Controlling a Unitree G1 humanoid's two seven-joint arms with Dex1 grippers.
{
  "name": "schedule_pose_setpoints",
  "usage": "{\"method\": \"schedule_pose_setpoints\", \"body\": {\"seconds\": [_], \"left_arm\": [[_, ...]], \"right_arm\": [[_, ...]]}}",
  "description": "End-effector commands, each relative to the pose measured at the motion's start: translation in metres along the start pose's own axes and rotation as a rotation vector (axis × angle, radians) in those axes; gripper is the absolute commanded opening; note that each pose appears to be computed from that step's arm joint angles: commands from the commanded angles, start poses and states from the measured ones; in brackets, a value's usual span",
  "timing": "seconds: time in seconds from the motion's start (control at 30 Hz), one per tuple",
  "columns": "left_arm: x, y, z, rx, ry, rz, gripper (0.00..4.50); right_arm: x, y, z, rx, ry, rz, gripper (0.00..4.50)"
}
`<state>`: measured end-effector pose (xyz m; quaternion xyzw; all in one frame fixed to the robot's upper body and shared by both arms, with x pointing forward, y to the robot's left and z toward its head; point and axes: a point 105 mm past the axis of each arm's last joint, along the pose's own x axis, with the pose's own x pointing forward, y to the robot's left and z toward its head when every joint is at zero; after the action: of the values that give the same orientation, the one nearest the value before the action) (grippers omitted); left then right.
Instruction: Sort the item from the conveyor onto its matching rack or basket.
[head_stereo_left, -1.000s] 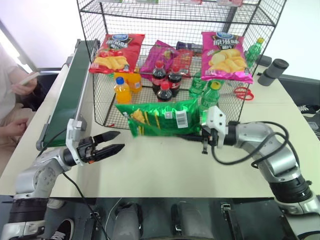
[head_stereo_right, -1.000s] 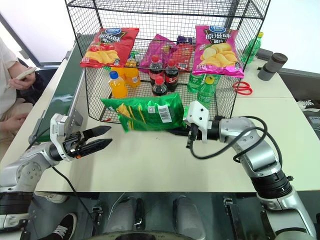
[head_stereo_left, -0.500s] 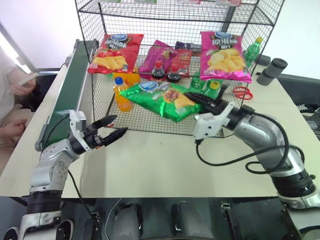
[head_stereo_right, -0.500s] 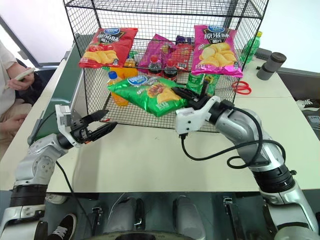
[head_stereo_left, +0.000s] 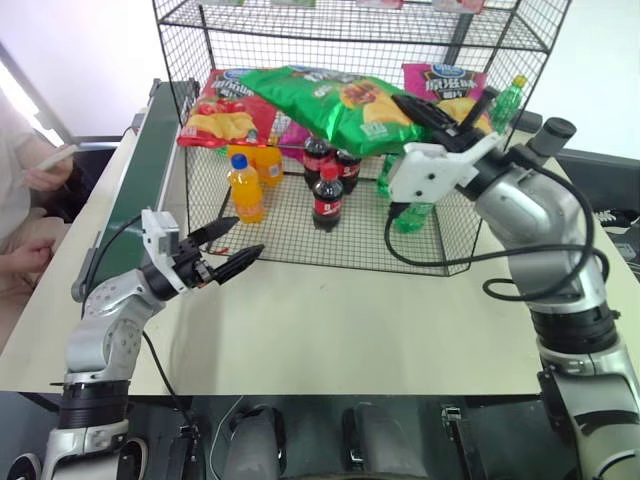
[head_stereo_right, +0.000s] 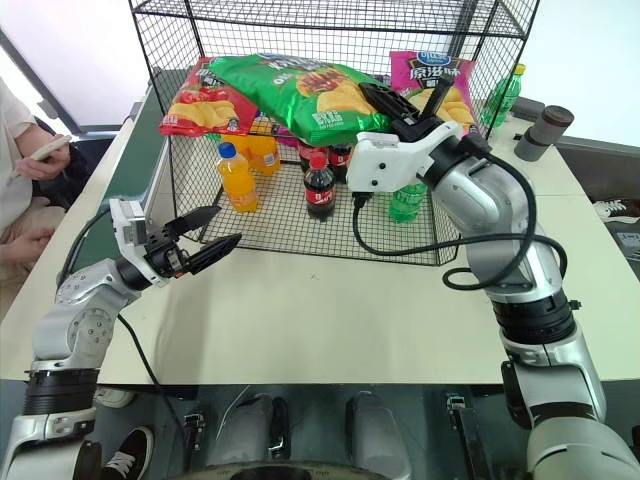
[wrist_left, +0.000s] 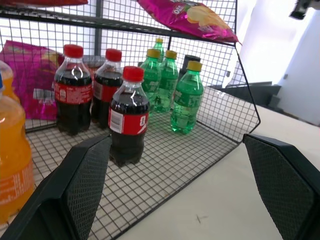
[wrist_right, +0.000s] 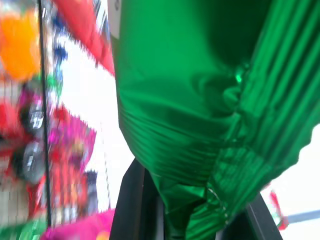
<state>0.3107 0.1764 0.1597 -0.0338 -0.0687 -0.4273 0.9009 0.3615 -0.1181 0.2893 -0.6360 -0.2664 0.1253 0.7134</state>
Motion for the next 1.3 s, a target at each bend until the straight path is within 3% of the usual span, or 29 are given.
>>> {"method": "schedule_pose_setpoints", "body": {"seconds": [0.03,0.4,0.9,1.1,1.3], "left_arm": [[0.006,-0.005,0.009,0.081,-0.003,-0.006,4.47],[0.007,0.002,0.013,0.272,0.019,0.22,4.47],[0.024,-0.015,0.031,0.292,-0.091,0.291,4.47],[0.03,-0.021,0.04,0.27,-0.153,0.275,4.47],[0.033,-0.023,0.039,0.25,-0.153,0.261,4.47]], "right_arm": [[0.015,-0.022,-0.012,-0.055,0.067,-0.099,0.25],[0.035,0.004,-0.024,-0.021,0.202,-0.061,0.25],[0.043,0.01,-0.044,-0.005,0.277,-0.073,0.25],[0.043,0.023,-0.042,0.053,0.282,-0.043,0.25],[0.045,0.017,-0.038,0.059,0.261,-0.072,0.25]]}}
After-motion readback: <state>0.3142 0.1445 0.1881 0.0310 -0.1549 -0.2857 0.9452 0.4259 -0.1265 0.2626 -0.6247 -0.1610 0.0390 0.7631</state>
